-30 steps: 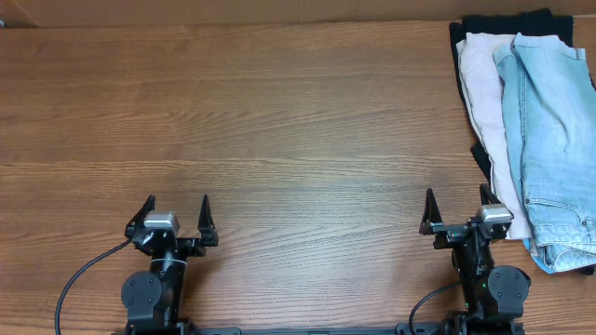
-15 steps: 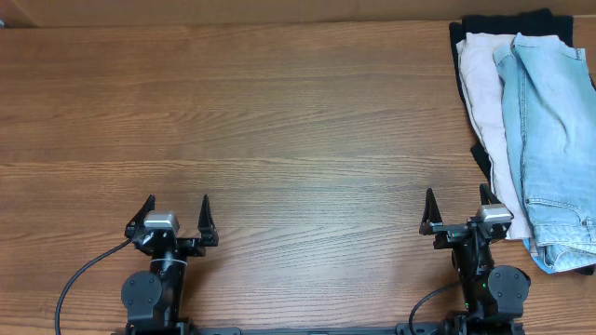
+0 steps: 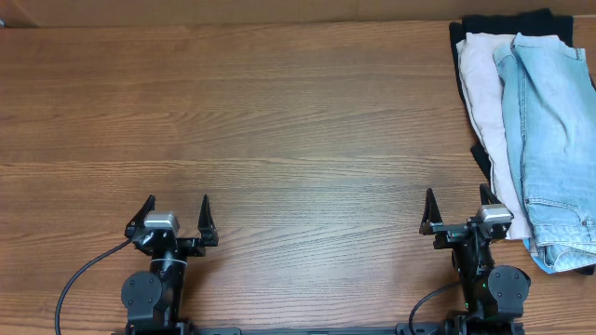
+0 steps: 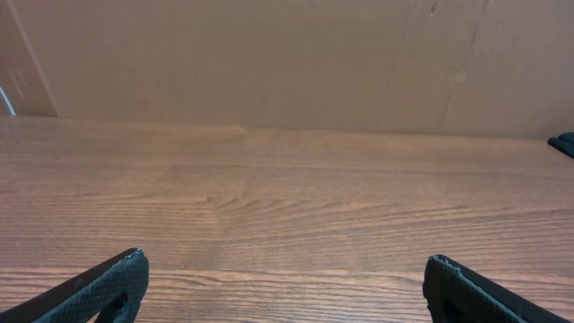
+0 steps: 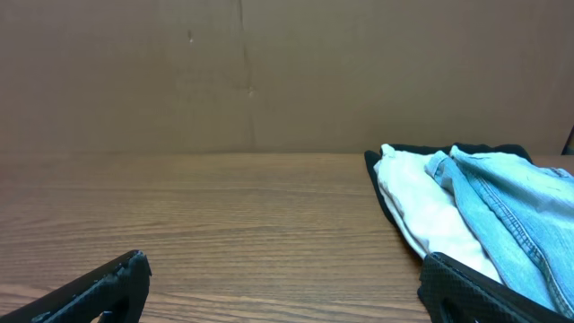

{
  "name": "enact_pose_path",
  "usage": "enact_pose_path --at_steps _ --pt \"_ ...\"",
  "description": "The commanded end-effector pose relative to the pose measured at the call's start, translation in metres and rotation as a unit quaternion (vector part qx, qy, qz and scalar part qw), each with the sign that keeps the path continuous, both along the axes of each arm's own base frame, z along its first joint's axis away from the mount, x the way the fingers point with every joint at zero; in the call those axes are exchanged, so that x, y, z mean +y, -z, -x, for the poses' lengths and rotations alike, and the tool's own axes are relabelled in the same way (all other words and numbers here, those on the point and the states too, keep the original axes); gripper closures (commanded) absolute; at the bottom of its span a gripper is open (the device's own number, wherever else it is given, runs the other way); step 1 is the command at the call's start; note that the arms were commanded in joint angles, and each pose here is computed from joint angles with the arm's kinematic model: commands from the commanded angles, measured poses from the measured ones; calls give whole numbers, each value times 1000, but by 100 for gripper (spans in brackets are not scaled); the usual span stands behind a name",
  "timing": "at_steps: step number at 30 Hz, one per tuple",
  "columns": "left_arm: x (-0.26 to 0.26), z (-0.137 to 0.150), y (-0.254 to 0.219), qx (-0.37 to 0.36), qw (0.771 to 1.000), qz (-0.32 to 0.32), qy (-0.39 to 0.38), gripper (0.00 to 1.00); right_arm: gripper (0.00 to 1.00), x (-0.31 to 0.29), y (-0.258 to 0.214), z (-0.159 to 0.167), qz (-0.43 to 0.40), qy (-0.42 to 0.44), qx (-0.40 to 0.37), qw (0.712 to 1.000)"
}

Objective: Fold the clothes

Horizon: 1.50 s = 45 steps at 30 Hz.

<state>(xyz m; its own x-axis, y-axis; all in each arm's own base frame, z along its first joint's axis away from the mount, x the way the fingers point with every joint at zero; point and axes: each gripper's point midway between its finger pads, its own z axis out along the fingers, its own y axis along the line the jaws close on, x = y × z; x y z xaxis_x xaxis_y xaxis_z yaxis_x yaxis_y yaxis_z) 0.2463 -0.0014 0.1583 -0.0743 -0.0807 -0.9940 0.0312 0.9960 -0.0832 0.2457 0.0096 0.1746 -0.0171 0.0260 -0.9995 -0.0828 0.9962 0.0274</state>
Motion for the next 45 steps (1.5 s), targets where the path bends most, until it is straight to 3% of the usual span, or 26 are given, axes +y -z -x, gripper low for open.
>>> enact_pose_path --at_steps 1,29,34,38,45 --pt "0 0 1 0 1000 5 -1 0 0 -1 2 0 -2 3 -1 1000" --pt "-2 0 -4 -10 1000 3 4 0 0 0 -2 0 -2 -1 -9 1000" --pt "-15 1 -9 -21 999 -4 44 0 0 22 -28 5 4 -64 -62 996" --pt "-27 4 -21 -33 996 -4 77 0 0 13 -38 5 4 -37 -70 997" --pt "-24 10 -67 -28 996 -38 71 0 0 12 -86 14 6 -33 -87 996"
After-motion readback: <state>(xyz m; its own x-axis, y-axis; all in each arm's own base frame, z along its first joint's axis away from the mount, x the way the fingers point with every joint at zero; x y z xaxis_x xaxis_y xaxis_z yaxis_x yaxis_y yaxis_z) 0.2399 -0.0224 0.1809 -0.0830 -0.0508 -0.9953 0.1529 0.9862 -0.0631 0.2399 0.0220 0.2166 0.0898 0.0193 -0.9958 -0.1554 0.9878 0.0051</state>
